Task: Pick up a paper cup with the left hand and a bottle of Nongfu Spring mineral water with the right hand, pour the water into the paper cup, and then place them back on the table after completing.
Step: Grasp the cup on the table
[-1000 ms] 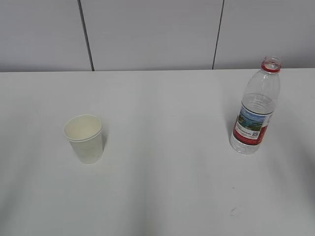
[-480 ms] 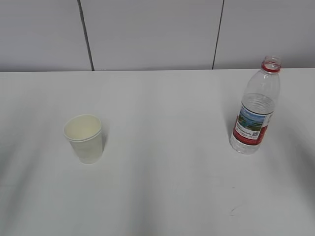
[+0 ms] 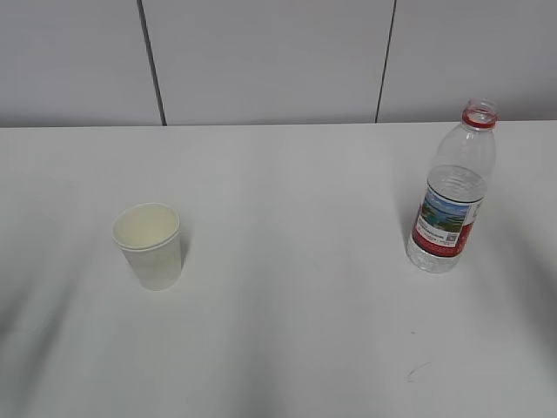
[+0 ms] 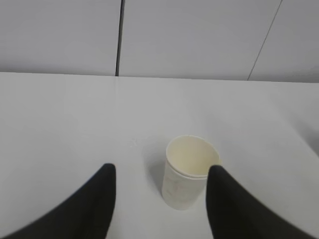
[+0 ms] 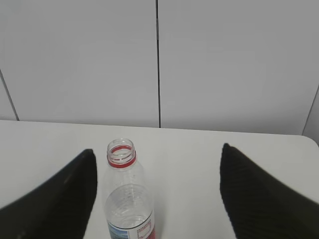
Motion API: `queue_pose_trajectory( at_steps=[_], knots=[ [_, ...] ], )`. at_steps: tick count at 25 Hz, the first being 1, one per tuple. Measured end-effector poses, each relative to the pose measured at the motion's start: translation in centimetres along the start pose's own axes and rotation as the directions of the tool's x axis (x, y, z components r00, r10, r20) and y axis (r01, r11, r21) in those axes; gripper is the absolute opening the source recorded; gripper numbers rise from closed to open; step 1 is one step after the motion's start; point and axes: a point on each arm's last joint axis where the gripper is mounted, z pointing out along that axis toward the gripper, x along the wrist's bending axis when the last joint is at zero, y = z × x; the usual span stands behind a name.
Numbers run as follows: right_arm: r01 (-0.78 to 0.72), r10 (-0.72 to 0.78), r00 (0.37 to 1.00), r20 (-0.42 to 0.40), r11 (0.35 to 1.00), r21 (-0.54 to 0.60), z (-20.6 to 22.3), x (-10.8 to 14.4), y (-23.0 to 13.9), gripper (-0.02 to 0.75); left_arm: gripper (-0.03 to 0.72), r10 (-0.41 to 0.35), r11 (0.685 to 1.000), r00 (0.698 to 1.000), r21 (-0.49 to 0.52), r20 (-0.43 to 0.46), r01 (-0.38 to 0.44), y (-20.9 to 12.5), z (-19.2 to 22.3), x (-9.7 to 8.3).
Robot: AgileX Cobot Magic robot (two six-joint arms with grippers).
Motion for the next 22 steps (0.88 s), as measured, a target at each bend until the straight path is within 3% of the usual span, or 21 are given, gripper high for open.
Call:
queue_pose_trajectory(
  at_steps=[11,22],
  knots=[
    [-0.002,0.002,1.000,0.003,1.000,-0.028,0.0,0.0,0.3,0.568,0.373,0.061,0.998,0.996,0.011,-0.063,-0.060,-1.8,1.9,0.7],
    [-0.005,0.005,1.000,0.006,0.998,-0.057,0.0,-0.1,0.5,0.568,0.373,0.209,0.962,0.978,0.173,0.025,-0.210,-4.3,5.4,-0.5]
  ],
)
